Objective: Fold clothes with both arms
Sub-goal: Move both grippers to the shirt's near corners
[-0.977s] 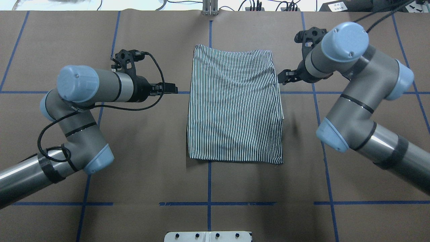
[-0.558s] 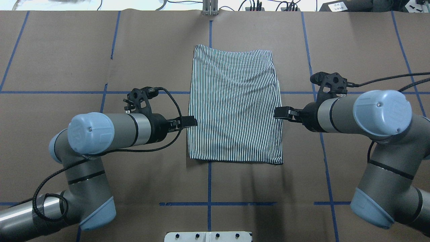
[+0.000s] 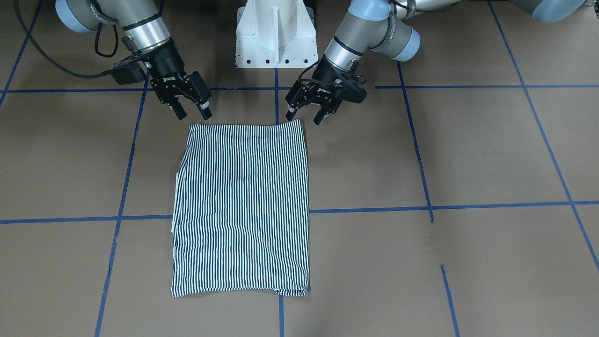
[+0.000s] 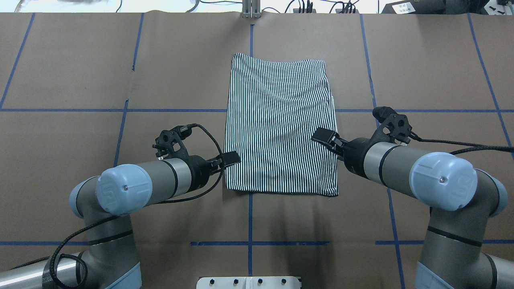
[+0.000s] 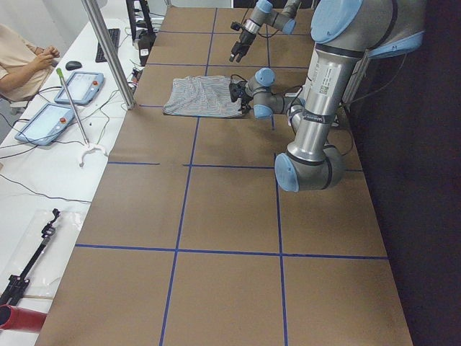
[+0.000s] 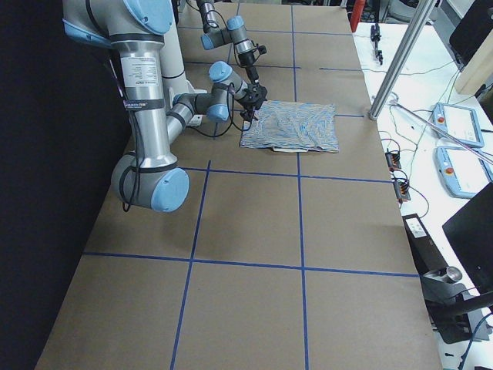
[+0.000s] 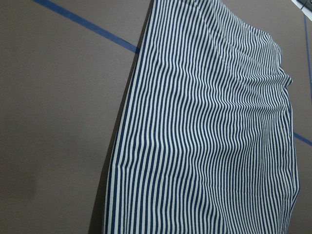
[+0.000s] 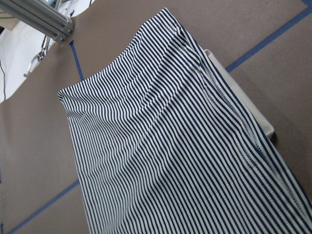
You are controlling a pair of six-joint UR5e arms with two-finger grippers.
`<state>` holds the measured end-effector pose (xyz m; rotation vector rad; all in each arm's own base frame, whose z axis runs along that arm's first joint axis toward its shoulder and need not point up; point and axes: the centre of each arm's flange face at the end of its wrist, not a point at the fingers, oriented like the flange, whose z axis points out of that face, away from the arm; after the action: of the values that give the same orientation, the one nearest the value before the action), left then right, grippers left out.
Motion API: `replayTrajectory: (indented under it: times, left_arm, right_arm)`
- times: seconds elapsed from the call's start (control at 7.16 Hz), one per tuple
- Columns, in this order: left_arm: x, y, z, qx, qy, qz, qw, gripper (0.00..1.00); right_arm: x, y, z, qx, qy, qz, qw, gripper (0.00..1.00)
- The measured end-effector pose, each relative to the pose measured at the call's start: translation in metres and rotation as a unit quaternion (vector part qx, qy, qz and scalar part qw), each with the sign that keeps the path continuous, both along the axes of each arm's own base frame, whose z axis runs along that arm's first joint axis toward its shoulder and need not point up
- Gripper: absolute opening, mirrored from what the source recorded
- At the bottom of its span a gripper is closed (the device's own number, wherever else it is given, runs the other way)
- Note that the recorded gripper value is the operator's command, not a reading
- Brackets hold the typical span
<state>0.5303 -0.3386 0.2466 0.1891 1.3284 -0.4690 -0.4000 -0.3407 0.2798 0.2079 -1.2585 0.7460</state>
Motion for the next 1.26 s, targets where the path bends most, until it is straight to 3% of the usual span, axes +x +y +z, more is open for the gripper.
replayTrajectory:
  times: [0.28,0.98,1.12,1.26]
  left_arm:
    - [0.023,0.010,0.016,-0.033,-0.005,-0.005,0.9994,0.60]
    - [0.046,0.015,0.027,-0.049,-0.015,-0.008,0.9987,0.56]
    - [0.049,0.016,0.029,-0.049,-0.018,-0.007,0.9986,0.47]
    - [0.051,0.016,0.031,-0.049,-0.020,-0.006,0.9986,0.23]
  right_arm:
    - [-0.007,0.003,0.000,-0.014,-0.035,0.035,0.9987,1.00]
    - [-0.013,0.005,0.006,-0.017,-0.034,0.039,0.9985,1.00]
    - [-0.013,0.005,0.006,-0.018,-0.033,0.039,0.9985,1.00]
    - [-0.015,0.006,0.007,-0.017,-0.031,0.041,0.9985,1.00]
